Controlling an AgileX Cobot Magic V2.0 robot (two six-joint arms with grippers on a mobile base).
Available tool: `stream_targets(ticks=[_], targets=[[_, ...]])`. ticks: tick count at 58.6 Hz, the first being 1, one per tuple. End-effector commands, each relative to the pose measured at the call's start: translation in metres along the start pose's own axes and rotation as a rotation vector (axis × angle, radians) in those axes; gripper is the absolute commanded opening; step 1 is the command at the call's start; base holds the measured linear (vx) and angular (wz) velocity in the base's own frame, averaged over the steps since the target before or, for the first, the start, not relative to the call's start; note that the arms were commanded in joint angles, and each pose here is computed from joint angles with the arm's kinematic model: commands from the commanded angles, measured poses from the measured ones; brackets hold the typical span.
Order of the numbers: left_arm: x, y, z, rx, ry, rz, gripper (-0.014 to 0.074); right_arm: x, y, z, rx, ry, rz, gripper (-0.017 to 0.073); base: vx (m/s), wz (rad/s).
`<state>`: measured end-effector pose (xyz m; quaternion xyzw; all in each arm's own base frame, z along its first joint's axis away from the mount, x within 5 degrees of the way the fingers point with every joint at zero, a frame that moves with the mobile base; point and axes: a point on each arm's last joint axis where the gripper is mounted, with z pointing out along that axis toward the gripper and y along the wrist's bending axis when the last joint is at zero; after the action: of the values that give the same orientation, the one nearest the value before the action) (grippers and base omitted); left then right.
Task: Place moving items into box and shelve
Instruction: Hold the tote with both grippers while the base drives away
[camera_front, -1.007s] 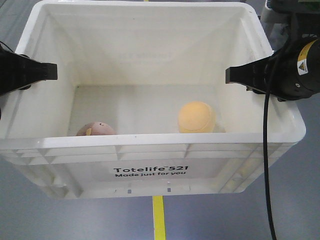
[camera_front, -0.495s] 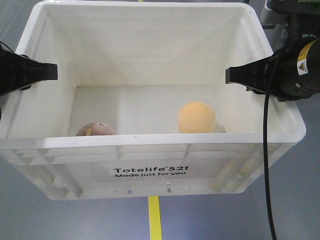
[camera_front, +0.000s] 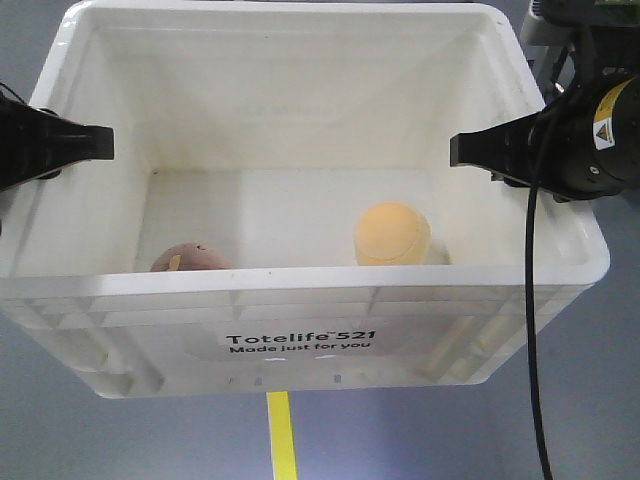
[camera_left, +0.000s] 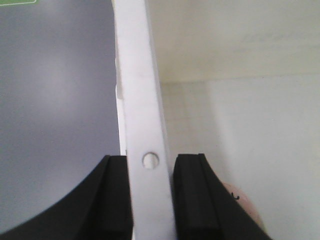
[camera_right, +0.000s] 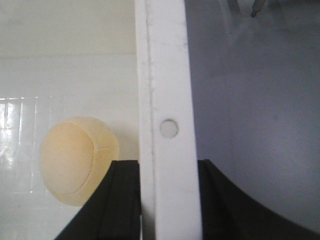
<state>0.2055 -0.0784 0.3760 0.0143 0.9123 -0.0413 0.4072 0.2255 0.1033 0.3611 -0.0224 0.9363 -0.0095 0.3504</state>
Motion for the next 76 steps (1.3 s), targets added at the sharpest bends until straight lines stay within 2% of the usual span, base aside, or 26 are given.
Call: stream_targets(ticks=[1,76], targets=[[-0.0199,0.0014,-0.0215,0.026,-0.18,0.044,0.0147,-0.0194,-0.0103,-0.0221,0.018,-0.183,-0.027,0.006,0.34,-0.31],[-0.0199,0.0014,-0.0215,0.026,-0.18,0.044,0.0147,-0.0194,-0.0103,-0.0221,0.018,-0.183,-0.027,0.006,0.24,-0.54]])
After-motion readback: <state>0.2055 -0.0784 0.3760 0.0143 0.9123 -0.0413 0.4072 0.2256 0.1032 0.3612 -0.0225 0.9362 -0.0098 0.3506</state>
